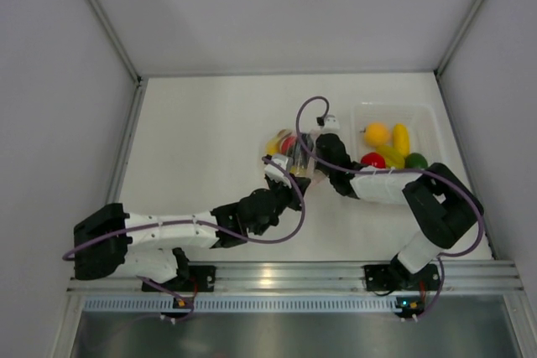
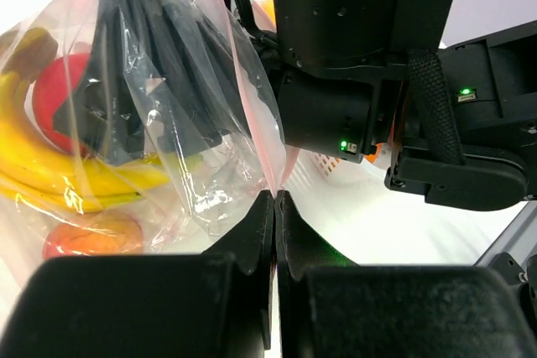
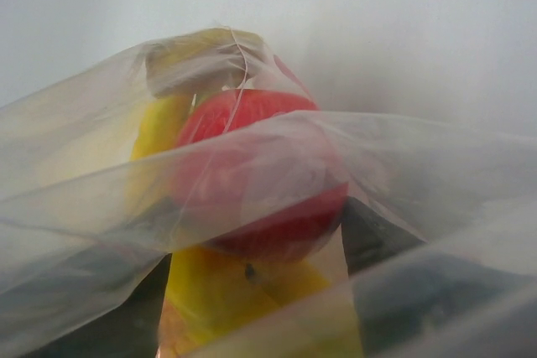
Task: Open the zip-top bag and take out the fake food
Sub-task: Pick up the fake fruit from the zipper food storage bag.
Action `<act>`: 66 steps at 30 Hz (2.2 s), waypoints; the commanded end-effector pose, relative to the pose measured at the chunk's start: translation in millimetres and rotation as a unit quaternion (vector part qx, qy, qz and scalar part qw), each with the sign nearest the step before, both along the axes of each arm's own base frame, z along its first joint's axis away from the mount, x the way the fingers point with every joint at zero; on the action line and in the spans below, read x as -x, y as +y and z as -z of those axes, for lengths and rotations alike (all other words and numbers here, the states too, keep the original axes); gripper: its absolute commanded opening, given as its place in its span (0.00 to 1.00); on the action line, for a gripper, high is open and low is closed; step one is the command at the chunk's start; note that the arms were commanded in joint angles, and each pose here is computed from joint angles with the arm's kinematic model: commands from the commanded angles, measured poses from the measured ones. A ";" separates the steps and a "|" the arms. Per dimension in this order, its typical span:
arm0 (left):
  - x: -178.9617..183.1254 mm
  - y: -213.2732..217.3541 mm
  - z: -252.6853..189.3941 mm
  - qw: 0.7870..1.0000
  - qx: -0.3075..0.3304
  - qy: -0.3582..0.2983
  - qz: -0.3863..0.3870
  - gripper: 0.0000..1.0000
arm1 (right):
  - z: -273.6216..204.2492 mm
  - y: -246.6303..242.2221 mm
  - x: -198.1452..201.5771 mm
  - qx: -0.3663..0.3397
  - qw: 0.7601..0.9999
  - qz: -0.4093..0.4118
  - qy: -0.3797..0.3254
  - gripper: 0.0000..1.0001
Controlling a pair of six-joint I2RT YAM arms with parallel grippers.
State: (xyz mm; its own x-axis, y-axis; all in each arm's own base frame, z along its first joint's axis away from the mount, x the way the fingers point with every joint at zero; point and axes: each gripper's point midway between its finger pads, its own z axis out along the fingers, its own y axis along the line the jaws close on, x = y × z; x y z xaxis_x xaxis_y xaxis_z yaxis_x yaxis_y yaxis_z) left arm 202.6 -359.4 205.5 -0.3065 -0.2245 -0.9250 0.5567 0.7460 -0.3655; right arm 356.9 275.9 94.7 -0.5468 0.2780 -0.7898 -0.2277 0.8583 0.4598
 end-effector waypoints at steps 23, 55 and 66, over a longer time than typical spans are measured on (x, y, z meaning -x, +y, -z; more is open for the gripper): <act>-60.7 64.7 -36.7 0.978 0.060 0.020 -0.197 0.00 | 2.2 11.5 45.8 0.069 0.998 -0.009 -0.014 0.27; -80.4 113.0 -32.6 0.946 0.050 0.029 -0.318 0.00 | 5.5 -8.0 97.5 0.092 0.994 -0.044 -0.036 0.24; -84.9 120.8 -38.9 0.952 0.048 0.029 -0.301 0.00 | -18.9 -5.5 103.2 0.058 0.994 -0.058 -0.068 0.23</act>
